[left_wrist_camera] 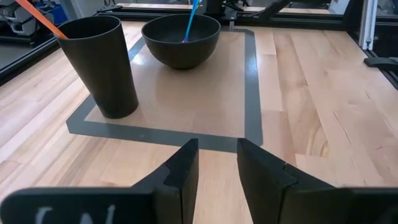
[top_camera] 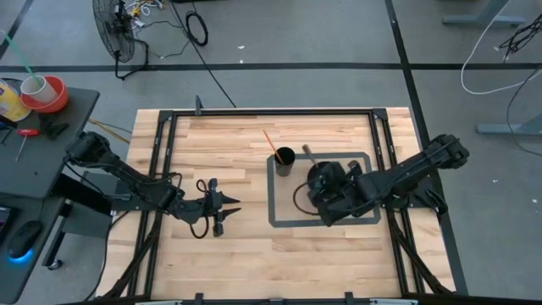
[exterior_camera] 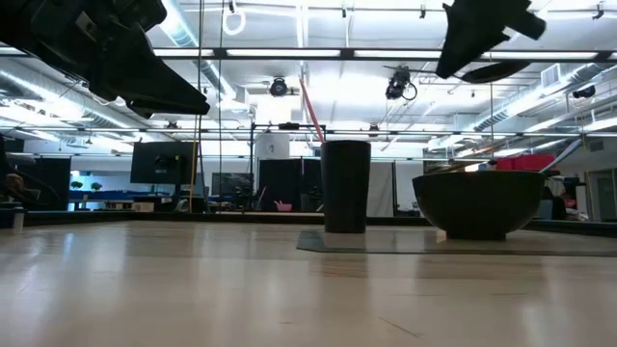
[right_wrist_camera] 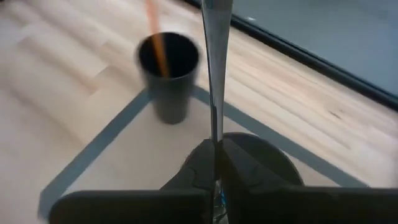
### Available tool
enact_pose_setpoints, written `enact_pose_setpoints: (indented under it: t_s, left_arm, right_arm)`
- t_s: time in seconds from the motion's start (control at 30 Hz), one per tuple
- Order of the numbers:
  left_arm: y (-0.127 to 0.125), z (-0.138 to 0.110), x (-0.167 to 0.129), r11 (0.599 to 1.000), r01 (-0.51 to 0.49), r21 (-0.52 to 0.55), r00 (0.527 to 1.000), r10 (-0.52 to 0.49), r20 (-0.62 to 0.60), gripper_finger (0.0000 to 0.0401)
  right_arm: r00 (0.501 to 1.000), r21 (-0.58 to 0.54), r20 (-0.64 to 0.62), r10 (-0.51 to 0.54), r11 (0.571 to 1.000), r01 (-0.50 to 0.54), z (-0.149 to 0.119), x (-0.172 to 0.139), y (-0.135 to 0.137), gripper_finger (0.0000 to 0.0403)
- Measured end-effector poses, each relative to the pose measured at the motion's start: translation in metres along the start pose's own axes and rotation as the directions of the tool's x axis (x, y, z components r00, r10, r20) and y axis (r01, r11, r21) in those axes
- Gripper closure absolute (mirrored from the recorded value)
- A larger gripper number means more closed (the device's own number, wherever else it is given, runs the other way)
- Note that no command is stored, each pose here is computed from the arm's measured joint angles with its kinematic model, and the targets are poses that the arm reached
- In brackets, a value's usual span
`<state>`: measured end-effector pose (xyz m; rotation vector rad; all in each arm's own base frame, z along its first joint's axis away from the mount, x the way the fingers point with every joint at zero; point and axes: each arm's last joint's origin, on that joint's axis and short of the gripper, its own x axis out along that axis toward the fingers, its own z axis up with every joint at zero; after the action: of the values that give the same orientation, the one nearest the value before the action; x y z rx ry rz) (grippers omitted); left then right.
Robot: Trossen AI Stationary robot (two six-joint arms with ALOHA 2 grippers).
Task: Pick & Place Utensil
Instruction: Put the black spoon into the black bowl
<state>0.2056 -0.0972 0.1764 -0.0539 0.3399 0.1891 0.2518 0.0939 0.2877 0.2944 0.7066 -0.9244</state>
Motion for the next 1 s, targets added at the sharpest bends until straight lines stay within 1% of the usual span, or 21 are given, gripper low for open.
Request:
enact_pose_setpoints:
  t_s: [0.07, 0.2, 0.33, 0.47, 0.57, 0.7, 1.0]
  left_arm:
    - [0.000, 0.000, 0.000, 1.000, 0.000, 0.000, 1.000, 0.000, 0.000, 0.0286]
    - [0.000, 0.000, 0.000, 1.000, 0.000, 0.000, 1.000, 0.000, 0.000, 0.0286]
    - [0.000, 0.000, 0.000, 1.000, 0.000, 0.001, 1.000, 0.000, -0.002, 0.0286]
    - [0.000, 0.000, 0.000, 1.000, 0.000, 0.001, 1.000, 0.000, -0.002, 0.0286]
    - [0.000, 0.000, 0.000, 1.000, -0.001, 0.001, 1.000, 0.001, -0.003, 0.0286]
    - [0.000, 0.000, 0.000, 1.000, -0.001, 0.002, 1.000, 0.001, -0.003, 0.0286]
    - [0.000, 0.000, 0.000, 1.000, -0.001, 0.003, 1.000, 0.001, -0.003, 0.0286]
  right_arm:
    - [0.999, 0.060, 0.005, -0.032, 0.998, 0.032, -0.001, 0.002, -0.003, 0.0391]
    - [0.997, 0.130, 0.024, -0.080, 0.989, 0.076, -0.010, 0.018, -0.007, 0.0391]
    - [0.994, 0.179, 0.015, -0.111, 0.978, 0.106, -0.026, 0.044, -0.012, 0.0391]
    - [0.994, 0.228, 0.016, -0.111, 0.968, 0.104, -0.040, 0.073, -0.017, 0.0391]
    - [0.996, 0.222, 0.019, -0.082, 0.972, 0.076, -0.049, 0.092, -0.019, 0.0391]
    - [0.998, 0.194, 0.007, -0.056, 0.979, 0.053, -0.060, 0.110, -0.024, 0.0391]
    - [0.998, 0.140, -0.001, -0.069, 0.988, 0.069, -0.074, 0.122, -0.034, 0.0389]
